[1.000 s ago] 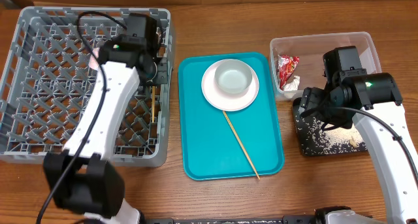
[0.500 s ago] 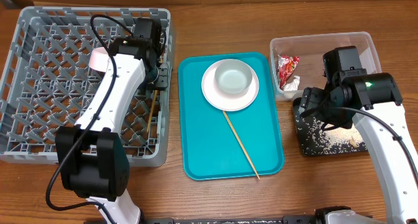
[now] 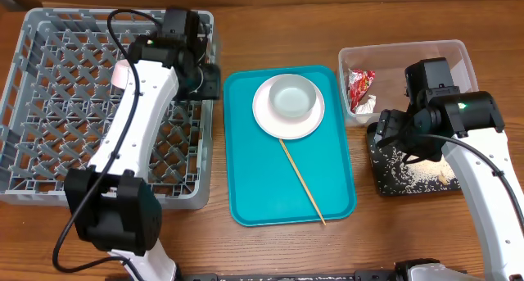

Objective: Sort waste into correct bins and load items into the dishwasher
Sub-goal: 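Return the left gripper to the tray and pinch the second chopstick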

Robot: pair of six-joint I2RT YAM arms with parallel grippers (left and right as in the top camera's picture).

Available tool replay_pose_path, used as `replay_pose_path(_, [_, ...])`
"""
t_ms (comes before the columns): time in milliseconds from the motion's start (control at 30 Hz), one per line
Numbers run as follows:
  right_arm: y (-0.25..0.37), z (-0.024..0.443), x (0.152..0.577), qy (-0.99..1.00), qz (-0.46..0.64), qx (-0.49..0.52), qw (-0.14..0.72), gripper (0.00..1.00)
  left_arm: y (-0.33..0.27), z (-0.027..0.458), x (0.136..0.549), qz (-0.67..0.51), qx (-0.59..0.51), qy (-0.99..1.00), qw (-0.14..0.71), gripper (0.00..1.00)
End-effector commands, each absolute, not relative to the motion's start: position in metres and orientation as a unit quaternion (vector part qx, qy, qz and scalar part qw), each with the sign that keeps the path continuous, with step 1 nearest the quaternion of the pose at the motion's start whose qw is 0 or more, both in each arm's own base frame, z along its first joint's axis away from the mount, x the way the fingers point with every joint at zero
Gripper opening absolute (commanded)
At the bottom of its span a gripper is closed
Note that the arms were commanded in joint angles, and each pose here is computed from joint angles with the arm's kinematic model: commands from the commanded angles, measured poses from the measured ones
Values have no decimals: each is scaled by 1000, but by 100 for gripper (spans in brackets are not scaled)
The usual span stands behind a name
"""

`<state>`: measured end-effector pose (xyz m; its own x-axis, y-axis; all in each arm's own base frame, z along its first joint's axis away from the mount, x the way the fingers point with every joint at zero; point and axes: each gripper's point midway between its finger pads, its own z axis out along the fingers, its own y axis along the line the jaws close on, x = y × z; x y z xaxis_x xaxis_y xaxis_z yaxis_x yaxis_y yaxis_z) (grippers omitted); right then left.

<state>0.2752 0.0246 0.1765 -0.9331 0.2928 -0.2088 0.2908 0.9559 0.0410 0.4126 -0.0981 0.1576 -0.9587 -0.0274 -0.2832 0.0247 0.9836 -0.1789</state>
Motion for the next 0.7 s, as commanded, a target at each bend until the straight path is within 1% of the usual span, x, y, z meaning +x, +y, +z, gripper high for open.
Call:
replay_pose_path(0, [23, 182, 278, 982, 4, 148, 118, 78, -153, 174, 393, -164, -31, 978, 122, 64])
replay_pose_path(33, [23, 182, 278, 982, 4, 148, 118, 78, -163, 170, 387, -163, -40, 980, 111, 66])
replay_pose_path(100, [23, 182, 278, 982, 4, 148, 118, 78, -185, 156, 372, -149, -66, 983, 90, 66])
replay_pose_path(200, [23, 182, 278, 982, 4, 148, 118, 78, -219, 136, 354, -141, -83, 984, 73, 60])
replay_pose_path(333, [23, 182, 278, 982, 4, 148, 118, 78, -256, 107, 329, -137, -78, 986, 53, 59])
replay_pose_path(533, [23, 182, 278, 982, 4, 148, 118, 79, -286, 68, 290, -112, -86, 990, 7, 56])
replay_pose_path(667, [23, 182, 278, 982, 4, 148, 118, 79, -295, 45, 272, -88, -82, 992, -20, 55])
